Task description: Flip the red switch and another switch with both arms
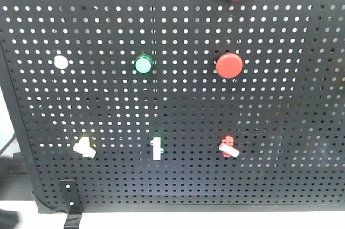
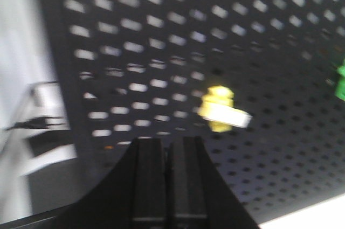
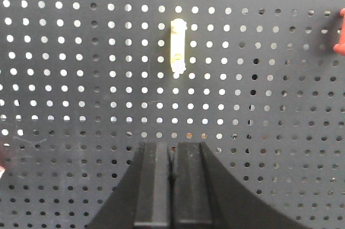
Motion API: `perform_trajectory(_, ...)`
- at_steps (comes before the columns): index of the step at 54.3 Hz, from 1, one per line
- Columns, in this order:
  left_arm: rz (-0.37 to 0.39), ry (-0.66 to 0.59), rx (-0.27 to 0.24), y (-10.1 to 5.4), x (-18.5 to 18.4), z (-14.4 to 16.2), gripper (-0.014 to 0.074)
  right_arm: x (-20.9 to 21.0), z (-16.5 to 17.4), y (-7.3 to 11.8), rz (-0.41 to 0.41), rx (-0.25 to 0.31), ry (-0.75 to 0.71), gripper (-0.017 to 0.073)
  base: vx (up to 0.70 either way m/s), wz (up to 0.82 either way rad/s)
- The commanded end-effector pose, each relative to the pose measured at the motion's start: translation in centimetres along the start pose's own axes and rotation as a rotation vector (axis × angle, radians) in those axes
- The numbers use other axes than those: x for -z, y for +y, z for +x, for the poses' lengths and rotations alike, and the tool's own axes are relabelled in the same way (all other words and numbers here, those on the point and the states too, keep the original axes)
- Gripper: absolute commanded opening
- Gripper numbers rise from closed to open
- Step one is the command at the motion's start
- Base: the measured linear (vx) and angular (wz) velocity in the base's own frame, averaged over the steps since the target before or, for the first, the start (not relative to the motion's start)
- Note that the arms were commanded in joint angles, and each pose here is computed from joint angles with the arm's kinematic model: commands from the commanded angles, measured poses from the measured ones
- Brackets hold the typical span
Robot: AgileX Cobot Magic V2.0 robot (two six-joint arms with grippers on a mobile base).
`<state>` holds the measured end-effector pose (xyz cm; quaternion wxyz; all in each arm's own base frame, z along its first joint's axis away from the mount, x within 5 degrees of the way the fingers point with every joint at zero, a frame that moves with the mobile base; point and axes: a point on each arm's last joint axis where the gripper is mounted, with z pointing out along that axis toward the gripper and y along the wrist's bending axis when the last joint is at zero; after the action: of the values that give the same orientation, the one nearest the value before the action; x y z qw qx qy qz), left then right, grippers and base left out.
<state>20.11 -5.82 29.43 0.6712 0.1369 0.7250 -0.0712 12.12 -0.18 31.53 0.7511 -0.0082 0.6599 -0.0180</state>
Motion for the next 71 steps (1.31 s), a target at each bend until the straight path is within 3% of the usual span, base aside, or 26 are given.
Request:
perform_trajectory(1,0.03,-0.145,0.013,-0.6,-1.4,-2.9,0.0,-0.2,-1.9,0.0,-0.001,-0.002,-0.116,-0.0004,0.0,0.0)
perform_trajectory(19,0.05,-0.144,0.011,-1.1,-6.1,-4.4,0.0,-0.2,-1.9,0.0,-0.001,-0.004,-0.116,-0.0004,0.0,0.0)
perform_trajectory(38,0.061,-0.069,0.011,-1.4,-7.6,-3.3,0.0,-0.2,-1.9,0.0,-0.001,-0.003,-0.115,-0.0004,0.0,0.0)
perform_trajectory(42,0.054,-0.051,0.032,-1.4,-7.7,-3.0,0.0,-0.2,-1.9,0.0,-0.001,-0.003,-0.115,-0.0004,0.0,0.0)
perform_trajectory(50,0.0,-0.023,0.146,-0.9,-7.3,-1.3,0.0,-0.2,-1.9,0.0,-0.001,-0.003,-0.115,-0.0004,0.0,0.0)
perform_trajectory(61,-0.001,0.038,0.148,-1.2,-6.2,1.7,0.0001,-0.2,-1.9,0.0,-0.001,-0.003,-0.115,-0.0004,0.0,0.0)
perform_trajectory(71,-0.004,-0.042,0.157,-1.1,-4.6,1.0,0.0001,-0.3,-1.8,0.0,-0.004,-0.012,-0.111,-0.0004,0.0,0.0)
